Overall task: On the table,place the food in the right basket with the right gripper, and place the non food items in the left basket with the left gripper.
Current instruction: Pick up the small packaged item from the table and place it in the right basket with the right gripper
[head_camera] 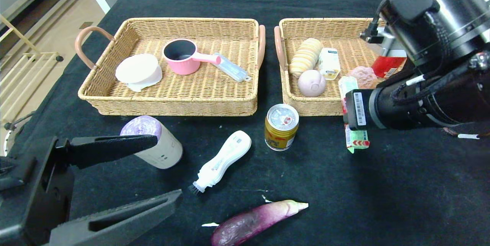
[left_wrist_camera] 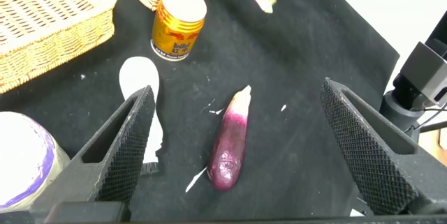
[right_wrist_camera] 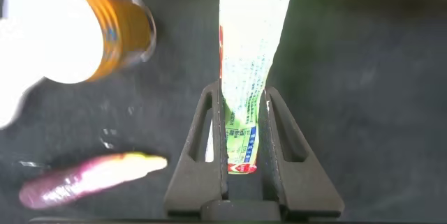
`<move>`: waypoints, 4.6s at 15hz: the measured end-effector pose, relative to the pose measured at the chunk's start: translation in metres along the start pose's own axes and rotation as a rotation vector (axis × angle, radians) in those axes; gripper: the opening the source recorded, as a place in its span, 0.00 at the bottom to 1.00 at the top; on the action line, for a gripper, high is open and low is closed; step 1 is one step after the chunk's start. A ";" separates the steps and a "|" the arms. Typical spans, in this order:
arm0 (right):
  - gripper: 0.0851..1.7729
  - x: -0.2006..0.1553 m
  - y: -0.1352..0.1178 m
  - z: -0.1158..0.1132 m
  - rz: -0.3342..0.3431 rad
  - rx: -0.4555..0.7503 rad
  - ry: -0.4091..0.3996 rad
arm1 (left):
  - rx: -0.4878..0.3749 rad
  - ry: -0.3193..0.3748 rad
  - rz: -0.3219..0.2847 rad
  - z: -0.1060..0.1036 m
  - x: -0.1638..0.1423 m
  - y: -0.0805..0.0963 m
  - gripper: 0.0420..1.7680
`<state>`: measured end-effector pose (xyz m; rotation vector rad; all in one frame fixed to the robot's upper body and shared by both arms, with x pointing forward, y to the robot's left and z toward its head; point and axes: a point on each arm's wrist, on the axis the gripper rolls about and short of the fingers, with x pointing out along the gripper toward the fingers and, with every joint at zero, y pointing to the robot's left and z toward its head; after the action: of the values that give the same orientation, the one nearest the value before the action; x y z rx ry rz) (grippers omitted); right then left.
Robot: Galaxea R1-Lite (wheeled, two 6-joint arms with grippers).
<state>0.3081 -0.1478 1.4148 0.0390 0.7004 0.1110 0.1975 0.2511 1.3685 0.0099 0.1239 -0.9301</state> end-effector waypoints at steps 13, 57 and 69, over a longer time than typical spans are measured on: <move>0.16 0.031 -0.018 0.079 -0.036 -0.066 -0.359 | 0.007 -0.016 0.027 0.000 -0.001 0.004 0.97; 0.94 0.007 0.054 0.024 0.074 -0.047 -0.220 | 0.014 -0.035 0.051 0.000 0.000 0.007 0.97; 0.96 0.039 0.102 -0.013 0.082 -0.069 -0.121 | 0.015 -0.039 0.055 0.001 -0.001 0.008 0.97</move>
<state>0.3200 -0.0421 1.3877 0.0083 0.5742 0.2096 0.2030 0.2566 1.3693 0.0091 0.0795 -0.8757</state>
